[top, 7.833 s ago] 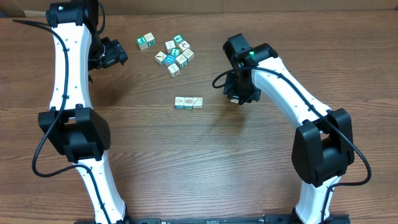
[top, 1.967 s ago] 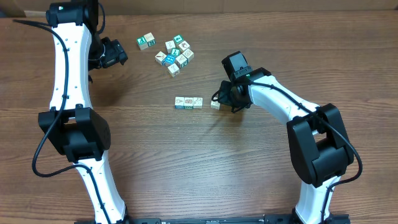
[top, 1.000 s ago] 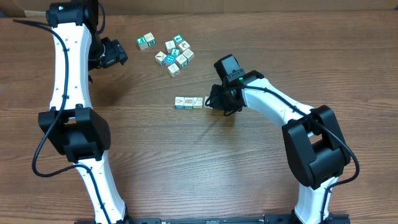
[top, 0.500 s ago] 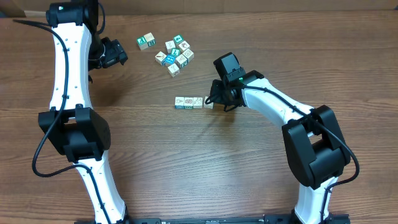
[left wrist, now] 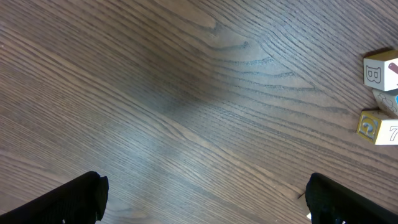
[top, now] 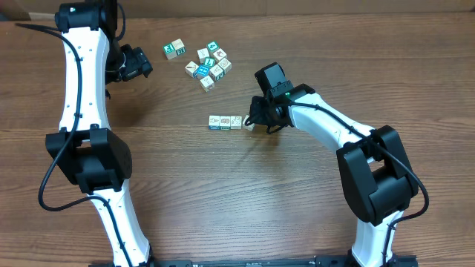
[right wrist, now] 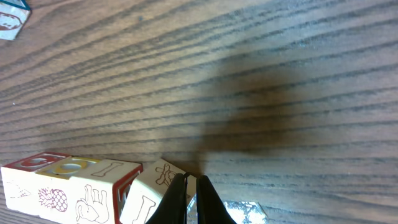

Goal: Form a horizontal line
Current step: 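Push the L block left against the elephant block with the right gripper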

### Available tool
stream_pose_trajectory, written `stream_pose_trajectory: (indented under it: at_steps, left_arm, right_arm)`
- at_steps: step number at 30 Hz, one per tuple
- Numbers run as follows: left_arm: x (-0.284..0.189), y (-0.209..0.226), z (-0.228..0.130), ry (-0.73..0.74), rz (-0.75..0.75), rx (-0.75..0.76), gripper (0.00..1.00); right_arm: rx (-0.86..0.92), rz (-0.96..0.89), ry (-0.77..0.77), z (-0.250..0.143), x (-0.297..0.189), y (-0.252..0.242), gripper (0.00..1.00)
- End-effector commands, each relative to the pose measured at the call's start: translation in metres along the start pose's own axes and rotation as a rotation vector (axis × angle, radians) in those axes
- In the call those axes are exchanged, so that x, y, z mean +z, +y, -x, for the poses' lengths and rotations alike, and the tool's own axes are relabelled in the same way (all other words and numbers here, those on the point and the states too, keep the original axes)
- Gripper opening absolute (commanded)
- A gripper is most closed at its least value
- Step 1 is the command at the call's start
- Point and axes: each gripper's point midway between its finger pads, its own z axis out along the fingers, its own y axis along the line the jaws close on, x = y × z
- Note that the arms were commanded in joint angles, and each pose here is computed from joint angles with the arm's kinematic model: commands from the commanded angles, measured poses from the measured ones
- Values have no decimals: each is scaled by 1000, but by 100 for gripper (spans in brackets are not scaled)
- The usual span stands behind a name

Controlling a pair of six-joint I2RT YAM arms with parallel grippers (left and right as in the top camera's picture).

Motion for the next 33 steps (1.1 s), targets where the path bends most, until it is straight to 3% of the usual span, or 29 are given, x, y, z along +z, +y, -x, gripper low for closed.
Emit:
stream_pose_trajectory:
  at_steps: [1, 16, 21, 24, 33]
  left_arm:
    - [-1, -3, -1, -4, -5, 3, 99]
    - [-1, -3, -1, -4, -4, 3, 100]
    - [-1, -3, -1, -4, -4, 3, 100]
    - [-1, -3, -1, -4, -4, 3, 100]
    - [-1, -3, -1, -4, -4, 2, 99]
  right_arm:
    - [-30, 14, -2, -1, 0, 4, 4]
    - [-35, 32, -46, 9, 0, 9, 4]
    - [51, -91, -129, 26, -3, -17, 4]
    - [128, -101, -85, 17, -2, -25, 4]
    - [130, -82, 57, -16, -1, -20, 4]
